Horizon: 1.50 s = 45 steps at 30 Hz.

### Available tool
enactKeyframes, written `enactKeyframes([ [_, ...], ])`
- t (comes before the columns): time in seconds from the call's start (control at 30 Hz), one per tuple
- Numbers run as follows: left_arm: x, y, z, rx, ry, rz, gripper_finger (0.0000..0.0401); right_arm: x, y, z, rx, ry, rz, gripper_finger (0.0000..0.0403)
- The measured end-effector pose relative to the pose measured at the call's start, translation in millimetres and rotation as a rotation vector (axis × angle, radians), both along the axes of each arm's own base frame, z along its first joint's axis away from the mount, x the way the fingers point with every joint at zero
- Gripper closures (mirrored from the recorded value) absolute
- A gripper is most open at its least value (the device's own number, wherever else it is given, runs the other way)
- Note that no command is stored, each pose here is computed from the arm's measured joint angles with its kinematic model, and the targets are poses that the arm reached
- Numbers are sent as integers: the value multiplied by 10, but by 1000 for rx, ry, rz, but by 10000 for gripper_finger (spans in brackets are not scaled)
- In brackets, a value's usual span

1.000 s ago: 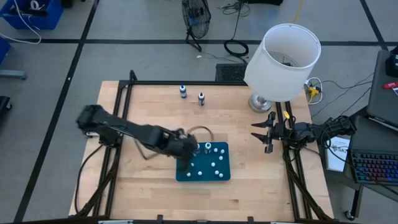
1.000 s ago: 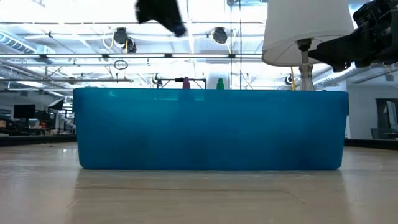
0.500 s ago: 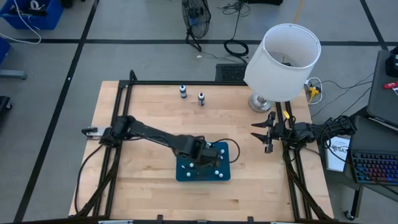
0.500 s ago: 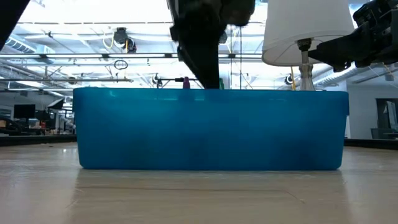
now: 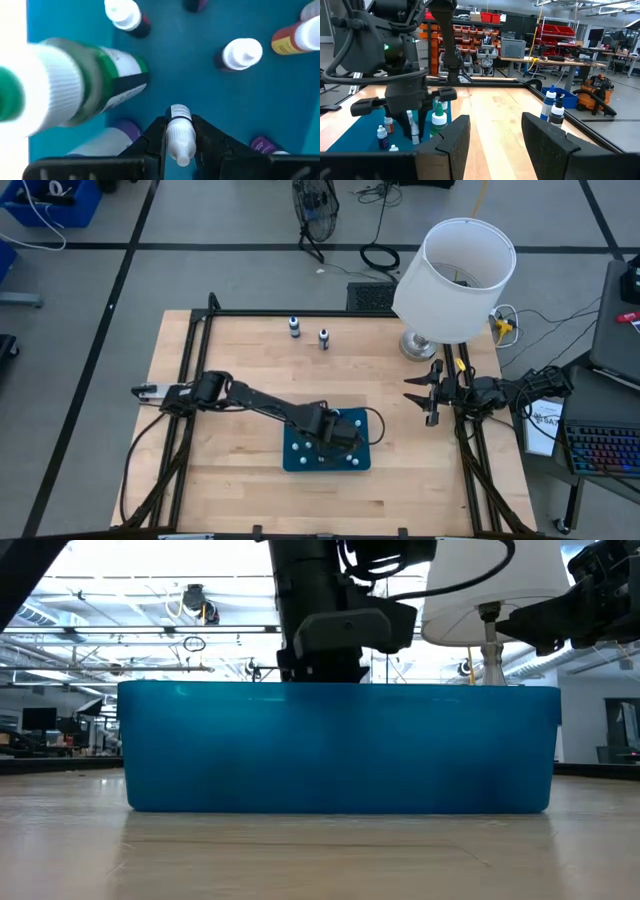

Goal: Pick & Place food coloring
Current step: Put the small purple food coloring bottle into the blue bin

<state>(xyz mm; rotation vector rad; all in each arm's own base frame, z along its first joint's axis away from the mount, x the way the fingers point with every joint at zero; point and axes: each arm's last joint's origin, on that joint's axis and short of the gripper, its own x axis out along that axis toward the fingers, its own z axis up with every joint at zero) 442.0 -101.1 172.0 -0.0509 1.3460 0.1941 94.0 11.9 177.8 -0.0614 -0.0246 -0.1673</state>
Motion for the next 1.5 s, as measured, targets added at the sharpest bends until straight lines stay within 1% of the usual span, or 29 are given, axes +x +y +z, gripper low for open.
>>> enactKeyframes([
  [0.3, 6, -3, 0, -23, -5, 18, 331, 0, 0, 0, 0, 0, 0, 236],
  [0.63, -19, -116, -1, -34, -7, 6, 331, 0, 0, 0, 0, 0, 0, 236],
  [0.77, -36, -147, 4, -8, -10, 5, 331, 0, 0, 0, 0, 0, 0, 236],
  [1.07, -42, -147, 24, -1, -4, -16, 331, 0, 0, 0, 0, 0, 0, 236],
  [1.2, -15, -170, 167, 18, -23, -26, 331, 0, 0, 0, 0, 0, 0, 236],
  [1.4, 0, -270, 490, 91, -71, -69, 331, 0, 0, 0, 0, 0, 0, 236],
  [1.5, -8, -341, 591, 80, -89, -86, 331, 0, 0, 0, 0, 0, 0, 236],
])
